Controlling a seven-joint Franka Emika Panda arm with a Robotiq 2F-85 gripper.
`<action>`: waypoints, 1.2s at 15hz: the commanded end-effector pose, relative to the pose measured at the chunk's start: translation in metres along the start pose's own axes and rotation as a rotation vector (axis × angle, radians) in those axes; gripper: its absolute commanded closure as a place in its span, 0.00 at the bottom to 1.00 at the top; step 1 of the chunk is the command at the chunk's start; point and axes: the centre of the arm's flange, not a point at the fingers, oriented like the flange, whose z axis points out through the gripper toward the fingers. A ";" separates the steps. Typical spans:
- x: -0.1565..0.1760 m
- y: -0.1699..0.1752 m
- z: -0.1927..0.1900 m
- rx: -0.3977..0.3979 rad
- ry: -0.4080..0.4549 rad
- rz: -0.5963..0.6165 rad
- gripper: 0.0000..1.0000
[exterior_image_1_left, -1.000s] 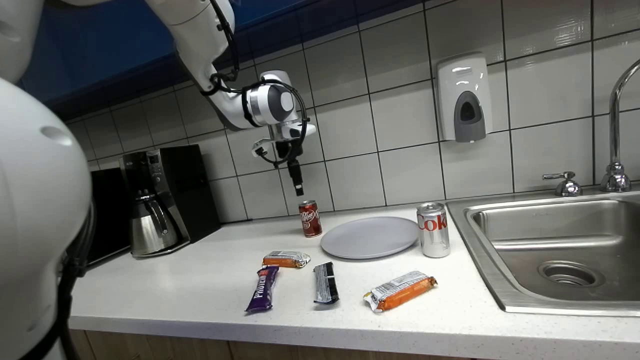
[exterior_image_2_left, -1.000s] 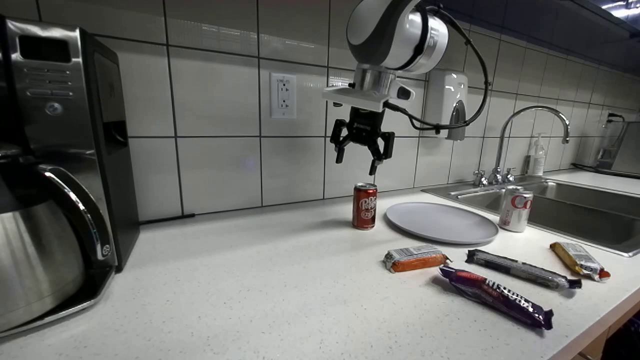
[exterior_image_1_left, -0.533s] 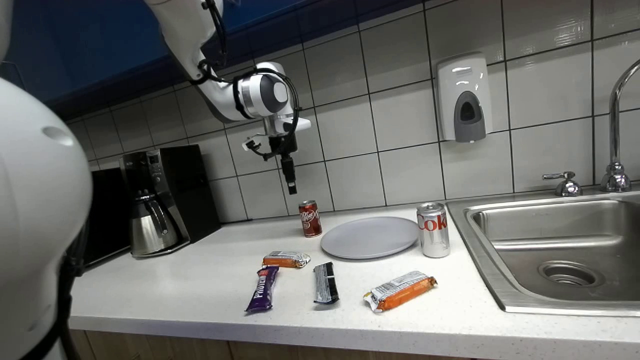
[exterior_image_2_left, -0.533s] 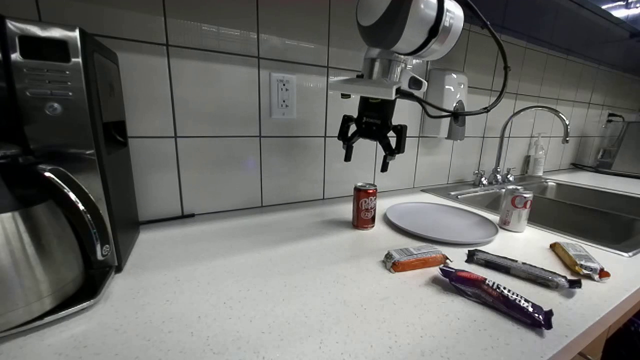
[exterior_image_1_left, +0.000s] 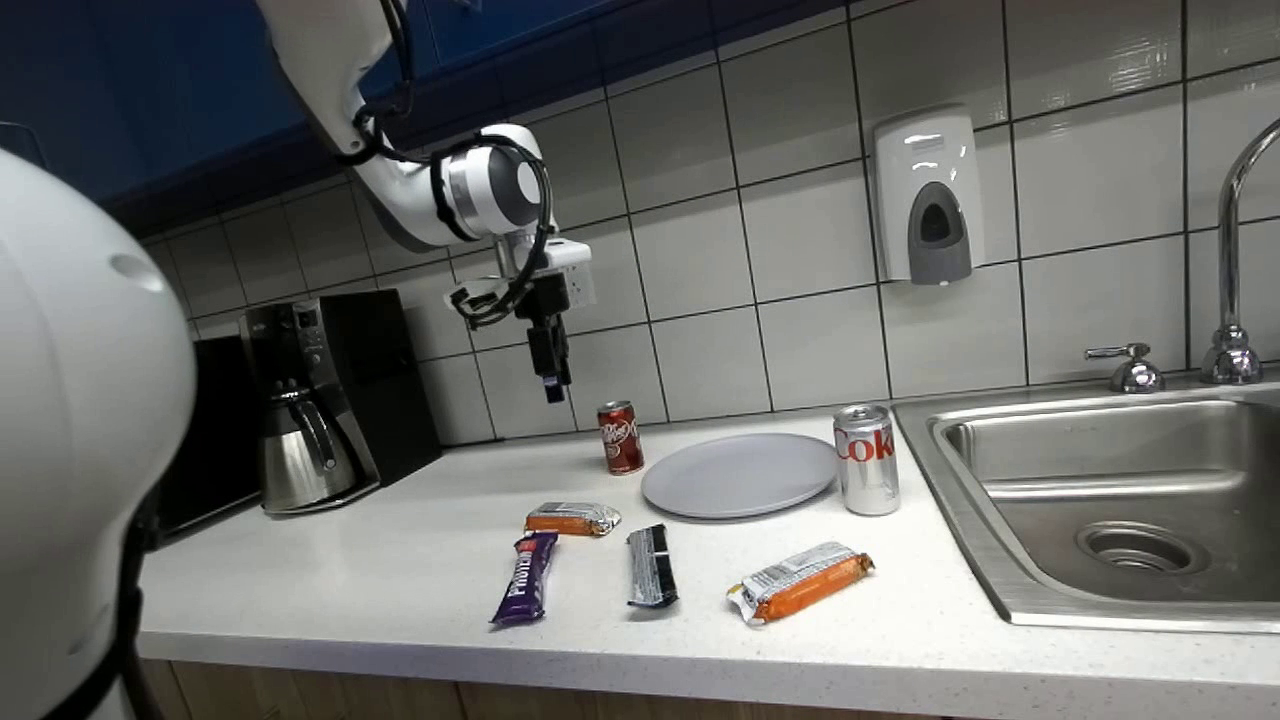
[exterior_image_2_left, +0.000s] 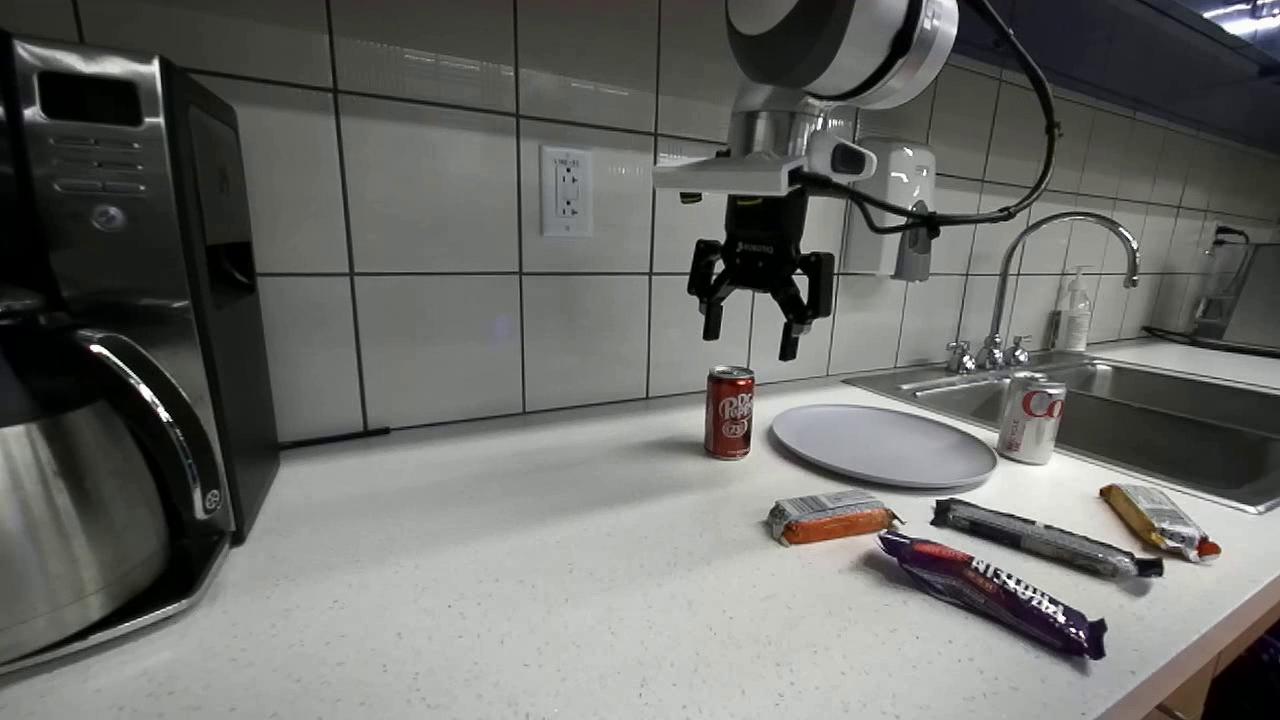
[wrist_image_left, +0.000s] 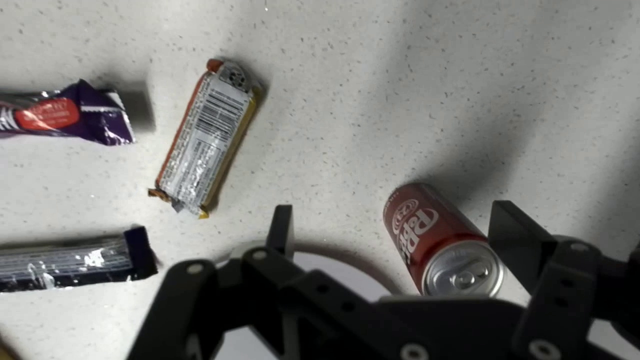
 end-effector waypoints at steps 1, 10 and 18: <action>-0.023 0.028 -0.003 -0.031 -0.003 0.056 0.00; -0.017 0.021 0.007 -0.034 -0.010 0.028 0.00; -0.019 0.036 0.012 -0.035 -0.016 0.056 0.00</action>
